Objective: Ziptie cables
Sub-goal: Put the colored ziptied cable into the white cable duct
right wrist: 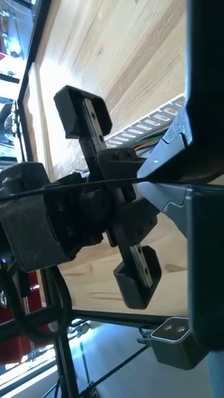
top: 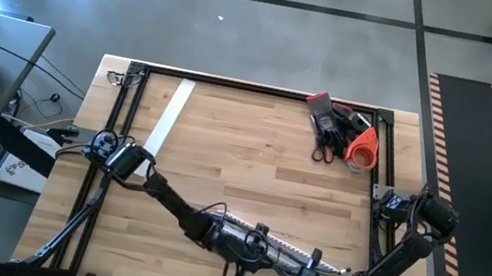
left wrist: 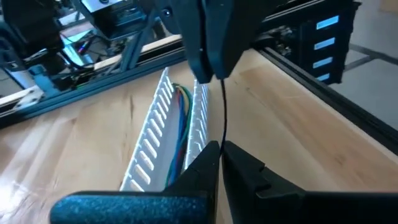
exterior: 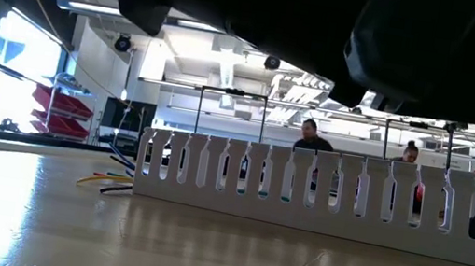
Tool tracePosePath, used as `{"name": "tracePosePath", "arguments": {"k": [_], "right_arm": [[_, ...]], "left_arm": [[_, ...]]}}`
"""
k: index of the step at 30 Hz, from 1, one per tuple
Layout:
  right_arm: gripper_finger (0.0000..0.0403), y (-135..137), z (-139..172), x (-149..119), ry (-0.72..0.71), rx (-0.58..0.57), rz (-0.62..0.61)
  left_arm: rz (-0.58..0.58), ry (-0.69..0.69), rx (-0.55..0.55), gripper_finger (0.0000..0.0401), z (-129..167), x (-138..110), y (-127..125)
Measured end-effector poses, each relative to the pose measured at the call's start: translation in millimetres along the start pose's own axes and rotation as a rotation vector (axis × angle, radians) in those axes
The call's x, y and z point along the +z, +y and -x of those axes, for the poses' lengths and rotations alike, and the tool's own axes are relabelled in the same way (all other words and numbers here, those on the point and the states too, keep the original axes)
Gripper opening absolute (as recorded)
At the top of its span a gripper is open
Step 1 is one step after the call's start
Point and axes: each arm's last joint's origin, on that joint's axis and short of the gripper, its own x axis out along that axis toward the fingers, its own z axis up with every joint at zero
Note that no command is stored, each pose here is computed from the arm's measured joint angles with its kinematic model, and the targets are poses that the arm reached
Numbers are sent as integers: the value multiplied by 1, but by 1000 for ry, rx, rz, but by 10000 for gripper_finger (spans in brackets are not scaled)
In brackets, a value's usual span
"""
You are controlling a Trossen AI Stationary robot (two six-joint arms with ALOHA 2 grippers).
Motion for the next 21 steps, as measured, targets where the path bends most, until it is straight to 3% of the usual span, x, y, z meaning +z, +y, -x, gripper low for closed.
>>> {"name": "tracePosePath", "arguments": {"k": [7,21], "right_arm": [[0,0,0,0,4,2,1],[0,0,0,0,4,1,2]], "left_arm": [[53,7,-110,0,-4,-5,12],[105,97,-131,0,-6,-15,21]]}}
